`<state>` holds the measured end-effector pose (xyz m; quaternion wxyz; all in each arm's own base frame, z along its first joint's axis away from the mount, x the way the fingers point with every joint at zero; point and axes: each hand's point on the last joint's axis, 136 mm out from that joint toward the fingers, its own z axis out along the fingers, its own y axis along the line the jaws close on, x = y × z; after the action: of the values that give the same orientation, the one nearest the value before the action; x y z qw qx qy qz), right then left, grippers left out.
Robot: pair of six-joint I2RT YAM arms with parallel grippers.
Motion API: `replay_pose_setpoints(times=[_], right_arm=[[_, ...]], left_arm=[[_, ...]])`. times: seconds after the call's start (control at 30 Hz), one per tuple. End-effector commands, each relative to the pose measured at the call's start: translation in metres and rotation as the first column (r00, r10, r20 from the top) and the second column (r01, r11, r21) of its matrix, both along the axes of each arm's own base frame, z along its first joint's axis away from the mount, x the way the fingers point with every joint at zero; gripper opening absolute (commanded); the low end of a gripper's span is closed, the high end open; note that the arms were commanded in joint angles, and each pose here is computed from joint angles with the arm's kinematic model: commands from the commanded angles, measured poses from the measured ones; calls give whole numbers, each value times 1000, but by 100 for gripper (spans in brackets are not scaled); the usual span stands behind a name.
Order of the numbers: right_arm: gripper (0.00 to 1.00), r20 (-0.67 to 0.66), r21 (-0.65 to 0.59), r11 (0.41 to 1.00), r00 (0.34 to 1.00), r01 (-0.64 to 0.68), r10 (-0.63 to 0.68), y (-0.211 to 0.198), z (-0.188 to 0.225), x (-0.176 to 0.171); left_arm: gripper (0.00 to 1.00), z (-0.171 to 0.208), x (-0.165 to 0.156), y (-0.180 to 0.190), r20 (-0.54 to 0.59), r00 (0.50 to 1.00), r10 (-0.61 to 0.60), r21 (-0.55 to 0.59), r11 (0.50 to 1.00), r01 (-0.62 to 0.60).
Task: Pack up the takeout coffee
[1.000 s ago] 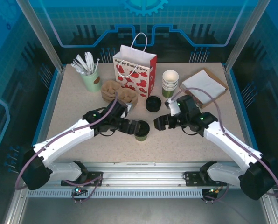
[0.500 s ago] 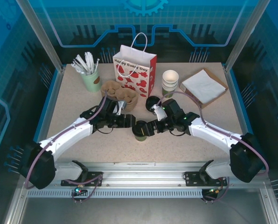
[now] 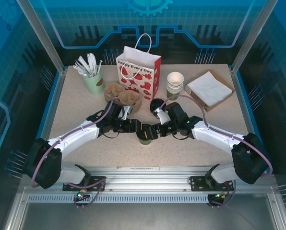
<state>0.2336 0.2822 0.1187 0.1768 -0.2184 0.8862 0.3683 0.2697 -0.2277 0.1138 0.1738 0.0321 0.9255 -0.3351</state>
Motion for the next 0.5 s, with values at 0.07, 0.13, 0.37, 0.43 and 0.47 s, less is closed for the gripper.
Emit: replay_pose_setpoints(times=[0.07,0.13,0.37,0.43,0.47], right_arm=[[76,-40,-34,999,999,12,-13,-9,-19,-5],[74,-45,-39,999,999,13,-15,-11,-22,-5],[70,-56,-43,999,998,13,-16,-16,-23,-6],[70,-45,-28,1000,999,14,-15,-14,-15,-3],[71,-37,-19,1000,999,13,-13,-12,-9,-2]], left_arm=[[66,-29,-11,10,-77,997,17,50,999,-13],[65,-32,-12,12,-78,997,21,58,998,-17],[65,-36,-14,15,-80,996,32,69,997,-27],[66,-30,-11,13,-70,997,32,54,998,-28],[66,-26,-11,11,-65,997,30,46,999,-27]])
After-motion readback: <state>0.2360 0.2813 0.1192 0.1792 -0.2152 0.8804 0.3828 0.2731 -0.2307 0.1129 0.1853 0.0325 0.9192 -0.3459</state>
